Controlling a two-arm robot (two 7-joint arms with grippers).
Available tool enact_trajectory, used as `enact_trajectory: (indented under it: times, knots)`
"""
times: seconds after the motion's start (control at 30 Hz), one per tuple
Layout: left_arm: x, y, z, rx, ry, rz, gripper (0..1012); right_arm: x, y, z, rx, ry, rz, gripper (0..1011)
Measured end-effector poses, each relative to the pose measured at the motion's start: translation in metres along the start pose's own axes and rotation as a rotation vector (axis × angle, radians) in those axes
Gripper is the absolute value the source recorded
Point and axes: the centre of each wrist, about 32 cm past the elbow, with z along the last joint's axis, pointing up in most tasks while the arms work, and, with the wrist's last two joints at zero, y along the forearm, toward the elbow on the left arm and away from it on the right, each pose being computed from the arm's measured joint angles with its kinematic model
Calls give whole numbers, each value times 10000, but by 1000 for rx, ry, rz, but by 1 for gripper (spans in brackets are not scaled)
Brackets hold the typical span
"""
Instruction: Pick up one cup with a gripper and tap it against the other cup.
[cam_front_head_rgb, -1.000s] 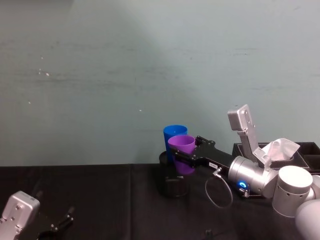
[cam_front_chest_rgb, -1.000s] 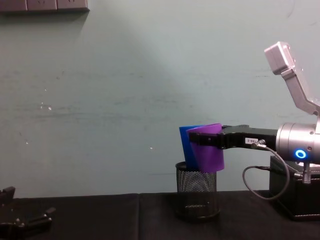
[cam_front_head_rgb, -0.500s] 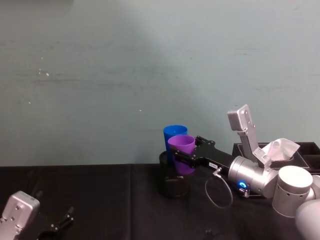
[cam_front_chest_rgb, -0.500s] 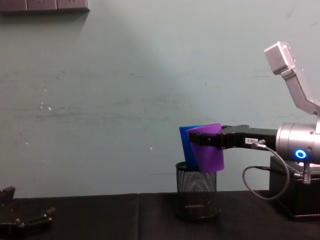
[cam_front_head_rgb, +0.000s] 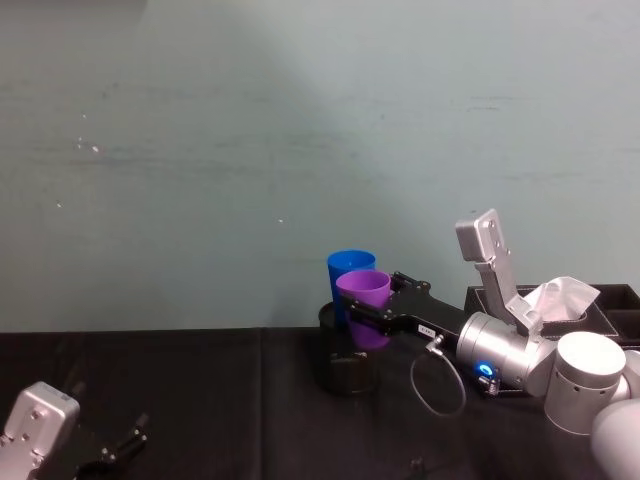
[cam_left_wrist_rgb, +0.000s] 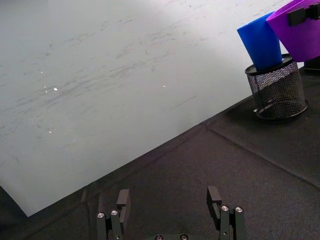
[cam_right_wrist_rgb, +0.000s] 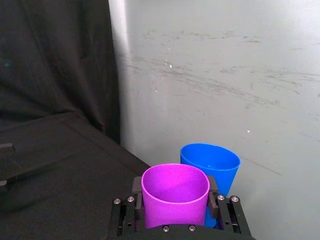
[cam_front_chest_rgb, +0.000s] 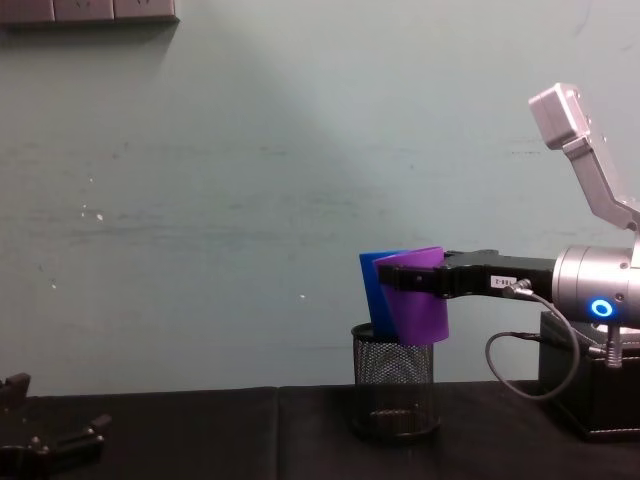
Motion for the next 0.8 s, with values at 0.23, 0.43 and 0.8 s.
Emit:
enact_trajectory:
  times: [0.23,0.43,0.8]
  knots:
    - [0,0,0,0,0,0,1000,0,0,0,0,0,0,732]
    - [0,0,0,0,0,0,1000,0,0,0,0,0,0,732]
    - [0,0,0,0,0,0,1000,0,0,0,0,0,0,732]
